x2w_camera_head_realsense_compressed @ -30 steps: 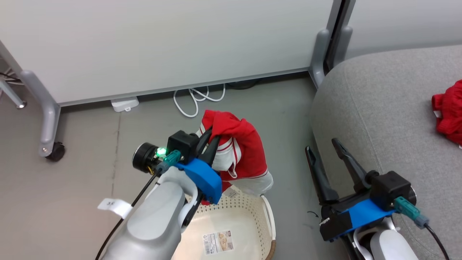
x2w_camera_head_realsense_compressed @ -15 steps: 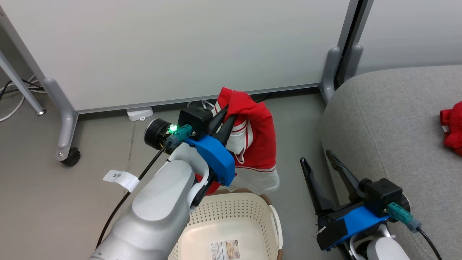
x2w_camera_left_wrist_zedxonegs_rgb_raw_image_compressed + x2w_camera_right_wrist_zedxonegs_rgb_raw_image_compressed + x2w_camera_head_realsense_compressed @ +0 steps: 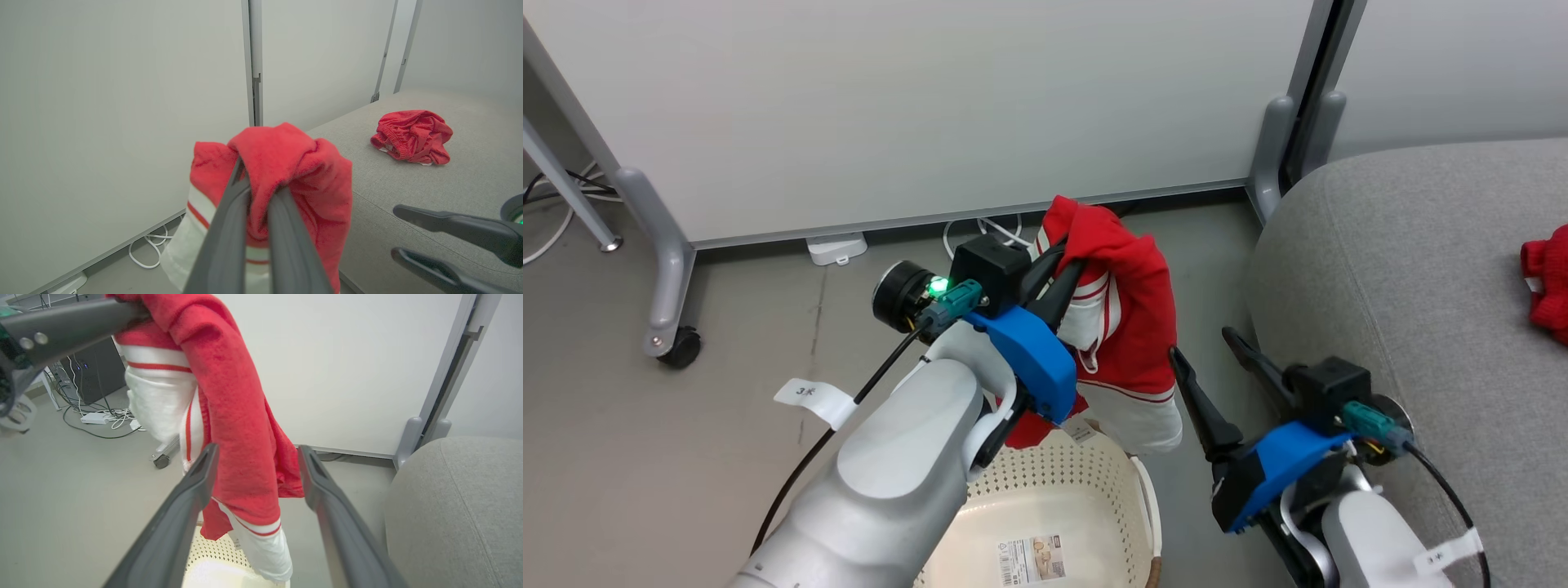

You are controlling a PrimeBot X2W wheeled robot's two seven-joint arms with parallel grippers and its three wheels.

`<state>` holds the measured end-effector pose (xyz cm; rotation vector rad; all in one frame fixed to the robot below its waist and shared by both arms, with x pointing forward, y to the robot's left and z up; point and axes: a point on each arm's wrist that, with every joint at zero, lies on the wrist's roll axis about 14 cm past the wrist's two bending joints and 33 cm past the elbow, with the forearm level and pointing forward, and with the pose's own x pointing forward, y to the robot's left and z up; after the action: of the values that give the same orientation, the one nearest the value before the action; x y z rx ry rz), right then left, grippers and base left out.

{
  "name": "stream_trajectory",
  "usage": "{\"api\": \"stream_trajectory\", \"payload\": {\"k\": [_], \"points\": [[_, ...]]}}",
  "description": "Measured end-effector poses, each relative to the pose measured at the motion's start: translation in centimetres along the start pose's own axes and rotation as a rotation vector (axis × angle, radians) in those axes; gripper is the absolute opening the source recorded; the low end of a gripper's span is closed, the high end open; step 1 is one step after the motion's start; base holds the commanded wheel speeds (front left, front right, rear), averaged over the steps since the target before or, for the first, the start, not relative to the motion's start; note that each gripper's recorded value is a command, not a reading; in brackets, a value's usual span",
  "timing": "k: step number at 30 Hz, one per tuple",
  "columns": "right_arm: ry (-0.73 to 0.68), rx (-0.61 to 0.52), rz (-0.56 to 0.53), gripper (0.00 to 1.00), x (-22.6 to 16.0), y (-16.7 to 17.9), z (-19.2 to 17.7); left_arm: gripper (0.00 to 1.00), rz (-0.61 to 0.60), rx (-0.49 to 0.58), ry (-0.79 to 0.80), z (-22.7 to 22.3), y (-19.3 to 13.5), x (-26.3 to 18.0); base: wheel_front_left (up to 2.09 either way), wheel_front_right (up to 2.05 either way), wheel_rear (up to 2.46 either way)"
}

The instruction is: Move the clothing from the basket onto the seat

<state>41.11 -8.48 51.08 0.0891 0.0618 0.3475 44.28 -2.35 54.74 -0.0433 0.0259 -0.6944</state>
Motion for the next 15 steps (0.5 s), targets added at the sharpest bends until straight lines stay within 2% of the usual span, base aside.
{"api": "stream_trajectory", "payload": {"k": [7, 15], "points": [[0.090, -0.011, 0.045, 1.00, 2.9, 0.6, -1.0, 0.00, -0.039, -0.001, 0.005, 0.0, -1.1, 0.2, 0.00, 0.00, 0.00], [0.133, -0.009, 0.067, 1.00, 4.6, 0.9, -1.6, 0.00, -0.070, 0.001, 0.003, 0.3, -2.2, 0.1, 0.00, 0.00, 0.00]]}}
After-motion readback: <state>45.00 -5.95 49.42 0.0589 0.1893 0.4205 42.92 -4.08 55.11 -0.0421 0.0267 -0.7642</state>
